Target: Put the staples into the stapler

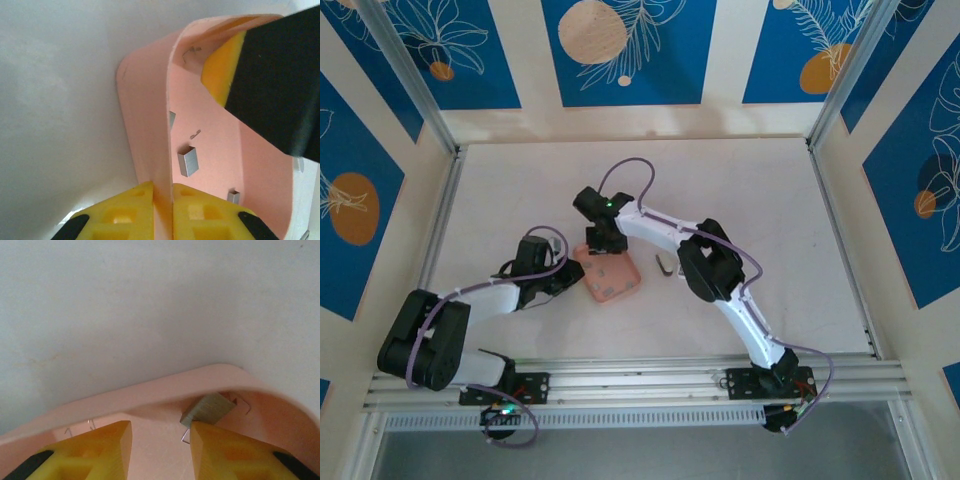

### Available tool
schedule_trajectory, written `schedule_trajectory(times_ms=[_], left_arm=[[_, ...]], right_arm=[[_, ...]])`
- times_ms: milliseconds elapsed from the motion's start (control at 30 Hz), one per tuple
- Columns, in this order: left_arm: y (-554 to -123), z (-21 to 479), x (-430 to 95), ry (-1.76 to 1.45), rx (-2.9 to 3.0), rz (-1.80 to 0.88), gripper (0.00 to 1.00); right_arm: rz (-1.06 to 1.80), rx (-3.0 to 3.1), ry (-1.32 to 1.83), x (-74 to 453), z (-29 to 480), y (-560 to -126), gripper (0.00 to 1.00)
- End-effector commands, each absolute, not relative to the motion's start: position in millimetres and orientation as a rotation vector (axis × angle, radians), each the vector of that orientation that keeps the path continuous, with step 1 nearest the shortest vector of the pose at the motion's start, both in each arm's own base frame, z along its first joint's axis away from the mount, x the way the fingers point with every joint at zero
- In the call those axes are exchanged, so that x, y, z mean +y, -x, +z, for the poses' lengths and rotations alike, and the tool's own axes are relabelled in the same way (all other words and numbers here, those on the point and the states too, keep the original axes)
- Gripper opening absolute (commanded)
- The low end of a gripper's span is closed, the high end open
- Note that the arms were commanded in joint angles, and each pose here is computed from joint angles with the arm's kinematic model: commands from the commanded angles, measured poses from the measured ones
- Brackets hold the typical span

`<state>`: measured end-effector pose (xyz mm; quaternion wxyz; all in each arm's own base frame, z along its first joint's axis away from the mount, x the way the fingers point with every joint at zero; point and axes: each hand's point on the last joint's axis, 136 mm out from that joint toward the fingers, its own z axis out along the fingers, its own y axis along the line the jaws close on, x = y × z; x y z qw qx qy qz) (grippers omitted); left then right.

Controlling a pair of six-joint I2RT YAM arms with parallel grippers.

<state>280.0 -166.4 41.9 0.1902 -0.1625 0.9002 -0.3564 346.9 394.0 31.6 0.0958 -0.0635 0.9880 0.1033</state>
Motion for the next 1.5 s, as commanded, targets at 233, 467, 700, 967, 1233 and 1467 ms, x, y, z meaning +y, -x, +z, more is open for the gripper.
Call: schedule_trajectory(times_ms=[233, 467, 700, 967, 1233, 1467], left_arm=[[-273, 50, -166, 0.345, 2.598, -0.945, 0.14], [-277, 60, -167, 0.236, 2.616, -0.907, 0.14], [-278, 69, -167, 0.183, 2.633, -0.881, 0.34], [-275, 83, -147, 0.242, 2.561, -0.773, 0.46], [-270, 84, -127, 0.336, 2.5, -0.703, 0.47], [-268, 81, -126, 0.346, 2.507, -0.71, 0.46]], right_arm=[[0.52, 2.843, 0.476, 392, 86, -304, 0.38], [0.576, 2.808, 0.716, 397, 90, -267, 0.38], [0.642, 2.741, 0.837, 408, 88, -259, 0.39], [0.521, 2.864, 0.845, 388, 86, -230, 0.39], [0.424, 3.077, 0.373, 374, 73, -249, 0.39], [0.384, 3.133, 0.317, 387, 57, -254, 0.39]])
